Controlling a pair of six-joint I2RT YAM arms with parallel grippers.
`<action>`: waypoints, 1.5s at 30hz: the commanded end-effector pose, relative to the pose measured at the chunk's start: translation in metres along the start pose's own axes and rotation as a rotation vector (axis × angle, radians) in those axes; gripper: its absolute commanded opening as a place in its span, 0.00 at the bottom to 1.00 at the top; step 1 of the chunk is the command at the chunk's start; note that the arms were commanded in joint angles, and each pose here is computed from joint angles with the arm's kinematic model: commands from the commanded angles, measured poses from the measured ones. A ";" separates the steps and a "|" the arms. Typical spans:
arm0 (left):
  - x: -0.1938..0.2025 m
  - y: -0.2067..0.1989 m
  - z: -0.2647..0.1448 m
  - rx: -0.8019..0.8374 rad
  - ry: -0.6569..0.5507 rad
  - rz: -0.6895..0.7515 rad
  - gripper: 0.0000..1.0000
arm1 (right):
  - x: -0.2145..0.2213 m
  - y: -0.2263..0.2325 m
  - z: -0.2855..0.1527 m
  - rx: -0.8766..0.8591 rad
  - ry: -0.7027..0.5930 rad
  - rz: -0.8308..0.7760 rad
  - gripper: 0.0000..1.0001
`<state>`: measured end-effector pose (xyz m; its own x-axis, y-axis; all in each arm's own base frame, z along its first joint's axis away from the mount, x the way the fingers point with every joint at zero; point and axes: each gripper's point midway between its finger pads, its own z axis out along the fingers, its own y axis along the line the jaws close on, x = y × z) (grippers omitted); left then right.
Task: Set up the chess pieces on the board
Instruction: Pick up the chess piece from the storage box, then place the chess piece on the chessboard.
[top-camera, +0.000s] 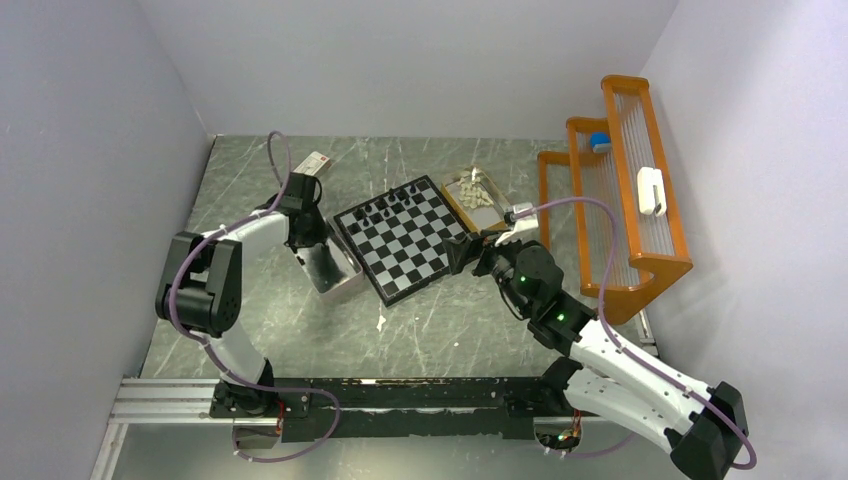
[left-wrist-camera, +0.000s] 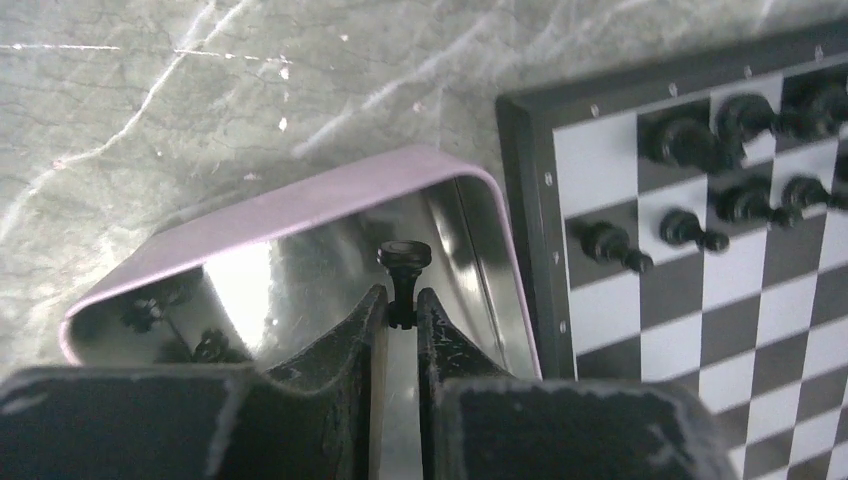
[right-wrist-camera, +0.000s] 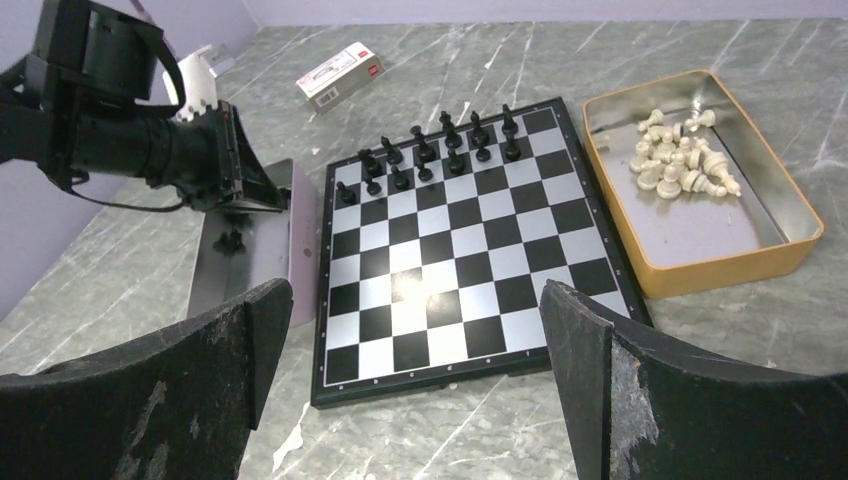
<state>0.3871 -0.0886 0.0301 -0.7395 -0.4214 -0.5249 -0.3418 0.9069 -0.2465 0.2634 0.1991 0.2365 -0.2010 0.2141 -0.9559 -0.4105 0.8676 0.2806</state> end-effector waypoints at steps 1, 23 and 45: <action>-0.008 -0.010 -0.041 0.085 0.043 0.165 0.13 | 0.000 0.009 0.003 -0.056 -0.020 0.014 1.00; 0.049 -0.065 -0.170 0.663 0.336 0.440 0.14 | 0.056 0.120 0.067 -0.798 -0.225 -0.824 0.74; 0.078 -0.086 -0.200 0.901 0.449 0.404 0.11 | 0.104 0.179 0.105 -1.035 -0.264 -1.301 0.70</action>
<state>0.2501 -0.1893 0.1612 -0.9136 0.0995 -0.3942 0.3647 0.6289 -0.6866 0.2614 0.4191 0.1872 0.7766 -0.1590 -0.6096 -0.6215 -0.0344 -0.7827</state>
